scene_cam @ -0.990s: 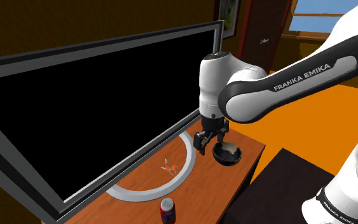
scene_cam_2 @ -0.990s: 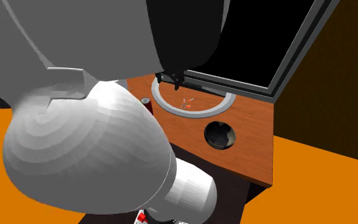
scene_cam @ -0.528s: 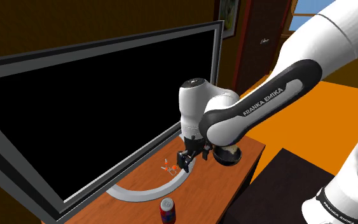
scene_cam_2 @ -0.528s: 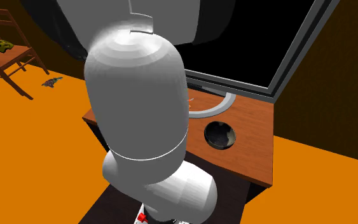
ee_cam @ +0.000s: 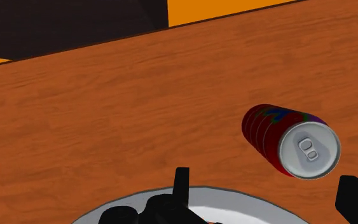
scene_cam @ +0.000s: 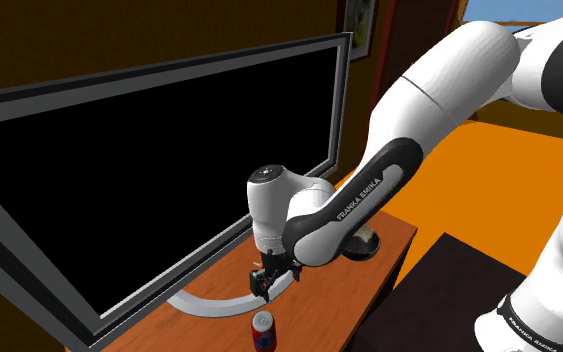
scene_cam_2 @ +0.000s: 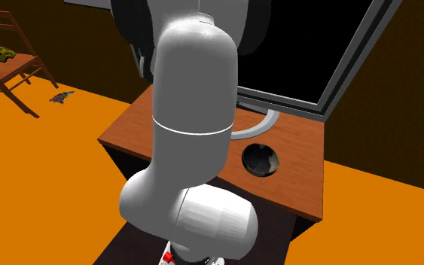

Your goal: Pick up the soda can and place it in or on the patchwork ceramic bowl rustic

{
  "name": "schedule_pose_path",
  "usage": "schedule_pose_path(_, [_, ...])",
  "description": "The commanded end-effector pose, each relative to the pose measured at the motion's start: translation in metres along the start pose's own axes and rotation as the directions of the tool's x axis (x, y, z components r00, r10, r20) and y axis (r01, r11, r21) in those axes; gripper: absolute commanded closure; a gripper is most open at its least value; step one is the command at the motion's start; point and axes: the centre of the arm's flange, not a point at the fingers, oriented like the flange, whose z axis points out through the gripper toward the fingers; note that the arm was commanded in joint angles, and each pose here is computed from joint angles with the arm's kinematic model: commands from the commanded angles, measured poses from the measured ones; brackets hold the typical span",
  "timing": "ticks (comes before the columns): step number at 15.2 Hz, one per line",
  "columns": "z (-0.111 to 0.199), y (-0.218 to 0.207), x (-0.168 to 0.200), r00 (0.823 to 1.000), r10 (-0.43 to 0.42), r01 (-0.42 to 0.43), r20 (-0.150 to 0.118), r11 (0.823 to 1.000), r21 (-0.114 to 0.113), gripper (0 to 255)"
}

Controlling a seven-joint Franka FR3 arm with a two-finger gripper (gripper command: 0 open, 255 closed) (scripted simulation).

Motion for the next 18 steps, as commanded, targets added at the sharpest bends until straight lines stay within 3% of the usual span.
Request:
schedule_pose_path(1, [0.019, -0.018, 0.004, 1.000, 0.002, -0.002, 0.008, 1.000, 0.003, 0])
schedule_pose_path(6, [0.065, -0.062, 0.018, 1.000, 0.007, -0.007, 0.029, 1.000, 0.012, 0])
schedule_pose_path(14, [0.108, -0.064, 0.017, 1.000, 0.007, -0.007, 0.030, 1.000, 0.012, 0])
schedule_pose_path(18, [0.108, -0.064, 0.017, 1.000, 0.007, -0.007, 0.030, 1.000, 0.012, 0])
